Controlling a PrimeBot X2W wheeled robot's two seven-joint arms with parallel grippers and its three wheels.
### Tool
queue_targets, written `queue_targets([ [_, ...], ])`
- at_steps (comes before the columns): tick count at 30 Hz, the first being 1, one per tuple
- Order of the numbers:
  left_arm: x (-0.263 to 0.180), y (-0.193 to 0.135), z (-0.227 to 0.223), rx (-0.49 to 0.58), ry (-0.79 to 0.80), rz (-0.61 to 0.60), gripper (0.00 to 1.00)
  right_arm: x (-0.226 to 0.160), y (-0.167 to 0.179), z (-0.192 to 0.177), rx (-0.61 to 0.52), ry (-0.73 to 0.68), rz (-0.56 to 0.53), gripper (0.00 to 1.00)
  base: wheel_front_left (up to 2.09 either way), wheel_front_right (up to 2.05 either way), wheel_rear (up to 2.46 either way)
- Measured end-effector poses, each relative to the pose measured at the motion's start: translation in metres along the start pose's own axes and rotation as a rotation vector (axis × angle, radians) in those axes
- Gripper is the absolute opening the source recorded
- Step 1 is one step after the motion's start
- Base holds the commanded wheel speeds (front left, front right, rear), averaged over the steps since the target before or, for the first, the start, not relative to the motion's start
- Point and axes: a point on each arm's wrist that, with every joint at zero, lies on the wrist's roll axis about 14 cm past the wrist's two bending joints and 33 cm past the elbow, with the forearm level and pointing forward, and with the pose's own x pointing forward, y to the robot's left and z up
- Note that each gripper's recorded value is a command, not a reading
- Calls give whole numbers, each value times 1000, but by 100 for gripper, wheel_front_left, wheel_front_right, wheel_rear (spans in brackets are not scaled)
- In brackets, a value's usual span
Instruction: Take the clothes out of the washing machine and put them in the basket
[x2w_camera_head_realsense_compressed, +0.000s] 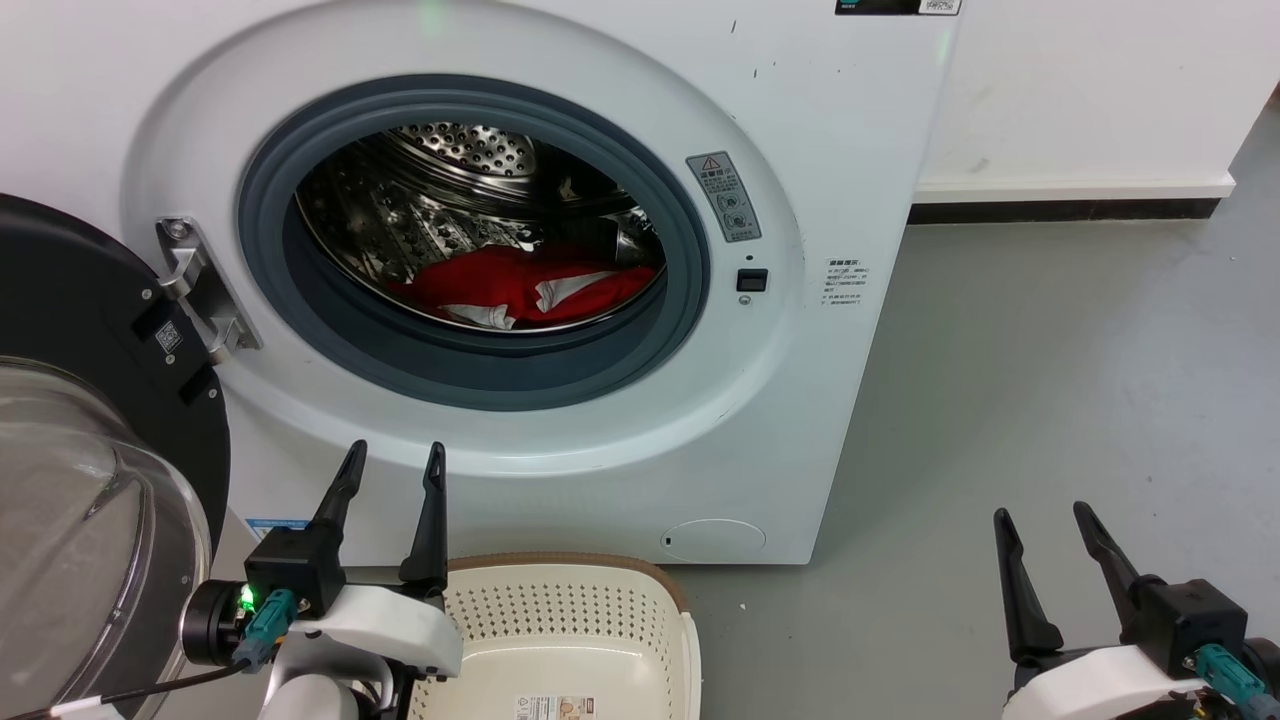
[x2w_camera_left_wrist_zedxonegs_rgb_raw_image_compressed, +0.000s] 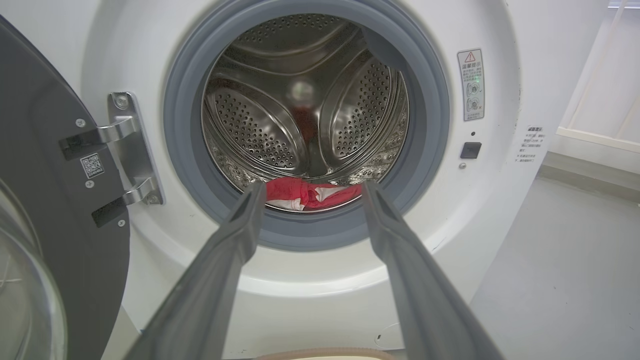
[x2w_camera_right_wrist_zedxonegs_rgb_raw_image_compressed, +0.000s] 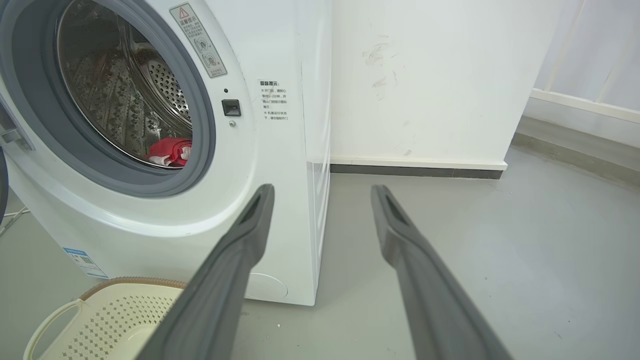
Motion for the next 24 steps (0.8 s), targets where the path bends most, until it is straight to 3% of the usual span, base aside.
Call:
queue_targets([
  [15,1,0,-8,-4,24,3,100,0,0,-1,0,2,1,100,0,0,0],
  [24,29,5,-19,42,57,-18,100,10,-2,-1,0,4,-4,100,0,0,0],
])
